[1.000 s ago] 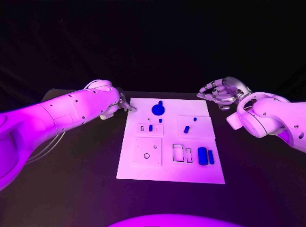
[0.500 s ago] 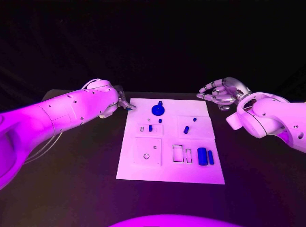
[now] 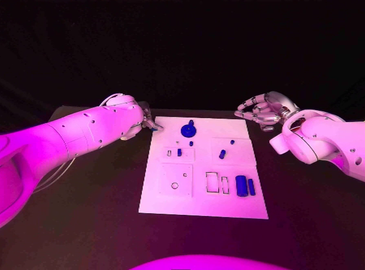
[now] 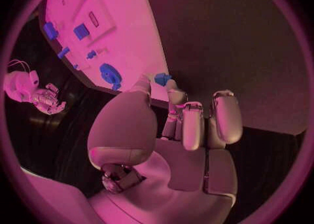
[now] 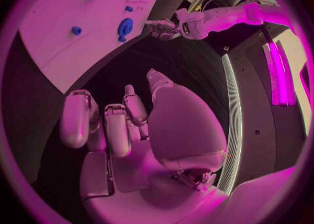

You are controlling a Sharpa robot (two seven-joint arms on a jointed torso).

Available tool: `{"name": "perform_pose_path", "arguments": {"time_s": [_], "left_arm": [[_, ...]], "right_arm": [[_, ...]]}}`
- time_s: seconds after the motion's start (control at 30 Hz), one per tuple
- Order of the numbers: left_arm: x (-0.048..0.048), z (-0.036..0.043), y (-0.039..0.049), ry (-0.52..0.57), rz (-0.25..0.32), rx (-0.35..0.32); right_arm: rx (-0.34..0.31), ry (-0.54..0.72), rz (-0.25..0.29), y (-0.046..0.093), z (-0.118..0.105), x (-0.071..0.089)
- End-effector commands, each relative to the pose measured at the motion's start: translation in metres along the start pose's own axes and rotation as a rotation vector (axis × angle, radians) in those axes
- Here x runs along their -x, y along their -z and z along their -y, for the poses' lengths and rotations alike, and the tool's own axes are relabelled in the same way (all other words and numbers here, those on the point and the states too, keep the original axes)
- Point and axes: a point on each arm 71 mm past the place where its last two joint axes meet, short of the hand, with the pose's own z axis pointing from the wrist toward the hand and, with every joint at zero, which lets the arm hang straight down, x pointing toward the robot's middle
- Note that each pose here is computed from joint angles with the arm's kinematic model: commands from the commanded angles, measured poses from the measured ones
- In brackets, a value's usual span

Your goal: Assemble the parts on the task board

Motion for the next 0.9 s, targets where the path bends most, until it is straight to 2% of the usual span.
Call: {"name": "perform_pose_path", "arguments": {"time_s": [0.03,0.37,0.9], "left_arm": [[0.0001,0.0016,-0.0005,-0.010,-0.004,0.003],[0.0014,-0.0024,-0.0022,-0.021,0.002,0.019],[-0.0013,0.0018,-0.0018,0.004,-0.030,-0.022]], "right_arm": [[0.003,0.001,-0.005,-0.0001,-0.0006,-0.0012],[0.003,0.001,-0.005,-0.0005,-0.0006,-0.0013],[0.003,0.002,-0.006,-0.0009,-0.0008,-0.0016]]}}
